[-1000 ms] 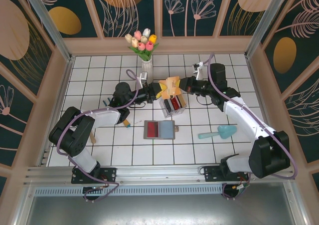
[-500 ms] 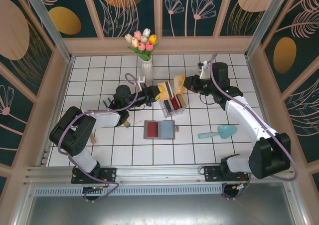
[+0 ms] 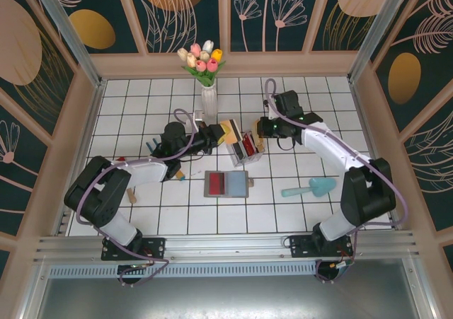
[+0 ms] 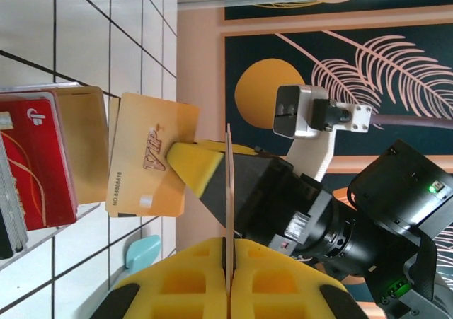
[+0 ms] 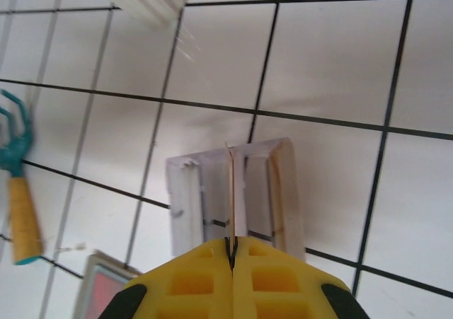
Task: Put the credit cards into the card holder
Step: Place the credit card in the storage box.
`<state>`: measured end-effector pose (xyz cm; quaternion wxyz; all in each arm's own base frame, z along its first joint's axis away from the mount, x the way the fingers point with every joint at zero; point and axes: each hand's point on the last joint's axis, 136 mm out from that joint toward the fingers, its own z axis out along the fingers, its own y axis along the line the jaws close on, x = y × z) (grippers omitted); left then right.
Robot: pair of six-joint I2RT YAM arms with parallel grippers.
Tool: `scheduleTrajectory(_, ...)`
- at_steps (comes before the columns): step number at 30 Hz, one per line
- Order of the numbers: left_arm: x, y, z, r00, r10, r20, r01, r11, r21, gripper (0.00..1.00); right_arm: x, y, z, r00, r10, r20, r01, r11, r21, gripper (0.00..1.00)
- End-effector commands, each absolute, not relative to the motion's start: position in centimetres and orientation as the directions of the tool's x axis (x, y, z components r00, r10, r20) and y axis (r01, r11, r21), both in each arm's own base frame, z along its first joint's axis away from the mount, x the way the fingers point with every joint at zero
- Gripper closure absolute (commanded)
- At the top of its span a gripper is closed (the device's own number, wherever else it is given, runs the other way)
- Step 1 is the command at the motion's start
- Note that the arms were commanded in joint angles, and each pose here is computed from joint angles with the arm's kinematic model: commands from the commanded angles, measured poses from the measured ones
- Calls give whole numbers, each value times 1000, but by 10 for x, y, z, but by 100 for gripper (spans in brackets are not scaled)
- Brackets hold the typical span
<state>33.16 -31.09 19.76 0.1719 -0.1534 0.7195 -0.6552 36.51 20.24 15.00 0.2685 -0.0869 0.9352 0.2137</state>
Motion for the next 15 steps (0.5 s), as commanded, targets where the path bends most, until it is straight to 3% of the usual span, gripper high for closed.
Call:
scheduleTrajectory(1, 331, -308, 200, -887, -452, -92, 34, 135, -990, 92, 372, 194, 147, -826, -112, -553, -290, 925, 245, 99)
scheduleTrajectory(15, 330, -312, 200, -898, -428, -100, 45, 137, -990, 91, 369, 203, 104, -854, -218, -472, -323, 934, 152, 98)
